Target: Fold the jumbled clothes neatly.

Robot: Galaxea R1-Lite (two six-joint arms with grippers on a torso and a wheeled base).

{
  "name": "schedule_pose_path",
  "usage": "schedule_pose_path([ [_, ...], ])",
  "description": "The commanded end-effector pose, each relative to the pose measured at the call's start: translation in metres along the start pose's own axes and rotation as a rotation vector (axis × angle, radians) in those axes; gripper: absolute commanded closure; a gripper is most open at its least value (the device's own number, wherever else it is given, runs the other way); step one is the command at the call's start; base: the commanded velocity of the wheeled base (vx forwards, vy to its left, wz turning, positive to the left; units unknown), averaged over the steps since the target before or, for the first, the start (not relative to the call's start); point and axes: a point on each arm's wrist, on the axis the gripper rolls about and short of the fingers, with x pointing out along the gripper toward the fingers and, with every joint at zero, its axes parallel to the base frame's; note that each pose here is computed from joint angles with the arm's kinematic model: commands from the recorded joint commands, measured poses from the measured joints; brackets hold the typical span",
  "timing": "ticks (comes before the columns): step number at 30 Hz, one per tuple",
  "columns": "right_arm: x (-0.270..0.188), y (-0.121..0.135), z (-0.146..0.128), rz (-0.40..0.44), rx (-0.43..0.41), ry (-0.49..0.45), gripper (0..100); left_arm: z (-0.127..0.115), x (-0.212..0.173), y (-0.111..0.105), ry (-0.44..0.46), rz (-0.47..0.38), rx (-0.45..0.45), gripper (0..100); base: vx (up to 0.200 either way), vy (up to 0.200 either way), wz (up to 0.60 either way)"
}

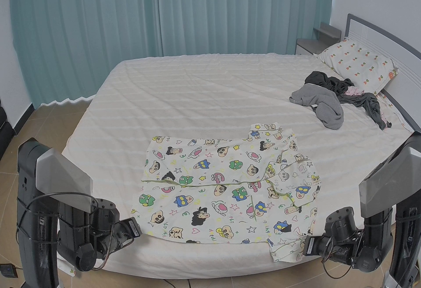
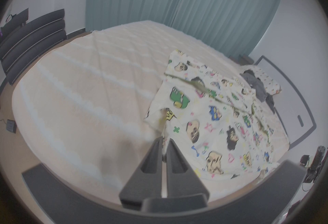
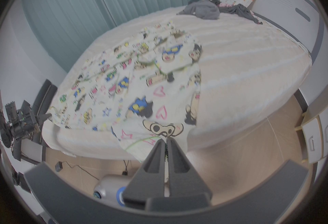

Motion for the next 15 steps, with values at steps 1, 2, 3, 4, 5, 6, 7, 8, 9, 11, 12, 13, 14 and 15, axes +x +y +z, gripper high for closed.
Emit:
schedule_pose_path([
  [1, -0.003, -0.008, 0.018, 0.006, 0.024, -0.097, 100, 0.021, 0.010, -0.015, -0.120, -0.063, -0.026, 100, 0.000, 0.000, 0.00],
  [2, -0.003, -0.009, 0.020, 0.004, 0.028, -0.110, 100, 0.023, 0.012, -0.016, -0.131, -0.067, -0.028, 100, 0.000, 0.000, 0.00],
  [3, 0.002, -0.013, 0.028, -0.003, 0.043, -0.149, 100, 0.030, 0.016, -0.017, -0.156, -0.071, -0.038, 100, 0.000, 0.000, 0.00],
  [4, 0.005, -0.015, 0.032, -0.009, 0.052, -0.165, 100, 0.033, 0.019, -0.018, -0.163, -0.071, -0.042, 100, 0.000, 0.000, 0.00],
  [5, 0.008, -0.017, 0.036, -0.012, 0.064, -0.185, 100, 0.034, 0.023, -0.019, -0.165, -0.068, -0.041, 100, 0.000, 0.000, 0.00],
  [6, 0.011, -0.018, 0.041, -0.016, 0.075, -0.205, 100, 0.037, 0.026, -0.020, -0.167, -0.064, -0.035, 100, 0.000, 0.000, 0.00],
  [7, 0.011, -0.018, 0.042, -0.016, 0.078, -0.211, 100, 0.037, 0.027, -0.021, -0.170, -0.062, -0.034, 100, 0.000, 0.000, 0.00],
  [8, 0.011, -0.018, 0.042, -0.016, 0.078, -0.211, 100, 0.037, 0.027, -0.021, -0.170, -0.062, -0.034, 100, 0.000, 0.000, 0.00],
  [9, 0.017, -0.019, 0.053, -0.014, 0.091, -0.257, 100, 0.049, 0.039, -0.028, -0.203, -0.045, -0.036, 100, 0.000, 0.000, 0.00],
  [11, 0.019, -0.019, 0.057, -0.012, 0.089, -0.273, 100, 0.054, 0.042, -0.032, -0.210, -0.044, -0.037, 100, 0.000, 0.000, 0.00],
  [12, 0.024, -0.017, 0.064, -0.002, 0.083, -0.304, 100, 0.063, 0.046, -0.038, -0.194, -0.034, -0.035, 100, 0.000, 0.000, 0.00],
  [13, 0.026, -0.016, 0.067, 0.002, 0.082, -0.317, 100, 0.065, 0.050, -0.040, -0.178, -0.023, -0.033, 100, 0.000, 0.000, 0.00],
  [14, 0.029, -0.015, 0.071, 0.006, 0.079, -0.331, 100, 0.067, 0.054, -0.042, -0.162, -0.015, -0.031, 100, 0.000, 0.000, 0.00],
  [15, 0.031, -0.013, 0.073, 0.012, 0.078, -0.343, 100, 0.070, 0.058, -0.044, -0.155, -0.009, -0.031, 100, 0.000, 0.000, 0.00],
])
